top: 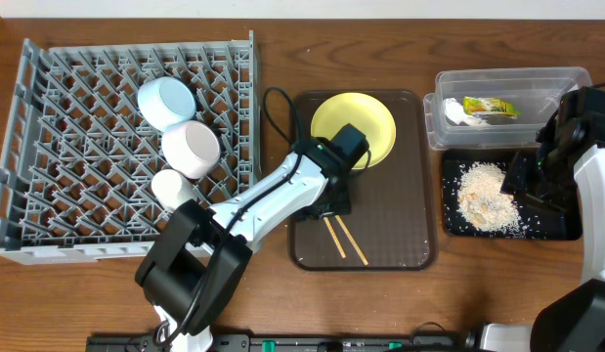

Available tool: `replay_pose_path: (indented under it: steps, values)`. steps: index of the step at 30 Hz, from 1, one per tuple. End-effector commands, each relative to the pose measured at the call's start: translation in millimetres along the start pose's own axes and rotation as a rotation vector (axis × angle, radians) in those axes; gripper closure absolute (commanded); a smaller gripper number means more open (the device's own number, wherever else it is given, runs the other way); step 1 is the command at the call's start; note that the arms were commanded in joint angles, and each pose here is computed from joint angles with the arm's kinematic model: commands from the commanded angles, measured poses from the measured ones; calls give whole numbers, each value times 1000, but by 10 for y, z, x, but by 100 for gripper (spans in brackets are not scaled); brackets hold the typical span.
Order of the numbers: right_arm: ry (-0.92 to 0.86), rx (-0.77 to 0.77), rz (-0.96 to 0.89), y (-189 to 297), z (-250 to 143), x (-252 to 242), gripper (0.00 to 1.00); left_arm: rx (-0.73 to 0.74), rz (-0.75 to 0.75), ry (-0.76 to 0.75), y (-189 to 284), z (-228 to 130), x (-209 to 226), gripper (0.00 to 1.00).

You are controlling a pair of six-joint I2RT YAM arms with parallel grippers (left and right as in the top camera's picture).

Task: Sort waste into correct bins and load items into the dishwasher rack
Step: 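Reach the left gripper to the wooden chopsticks and close on them, then lift the chopsticks and carry them left into the rack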

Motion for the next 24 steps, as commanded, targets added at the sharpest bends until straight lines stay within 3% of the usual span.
replay_pose_path:
  steps: [1,13,24]
  values:
    - [11,-25,7,68,-6,-17,50,23,9,46,-93,-63,72,36]
    - [11,-25,7,68,-6,-17,50,29,5,46,-312,-126,173,38]
    - [11,-26,7,68,-6,-17,50,32,10,46,-347,-141,199,70]
Point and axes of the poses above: each gripper's point midway between its finger pads, its own y axis back along the fingers, its own x axis along the line the jaws close on, z = x × y, the point moved 9 cm from there along y, back along the fingers, and after that the axes turned 6 degrees about y, right-handed, at the moved point
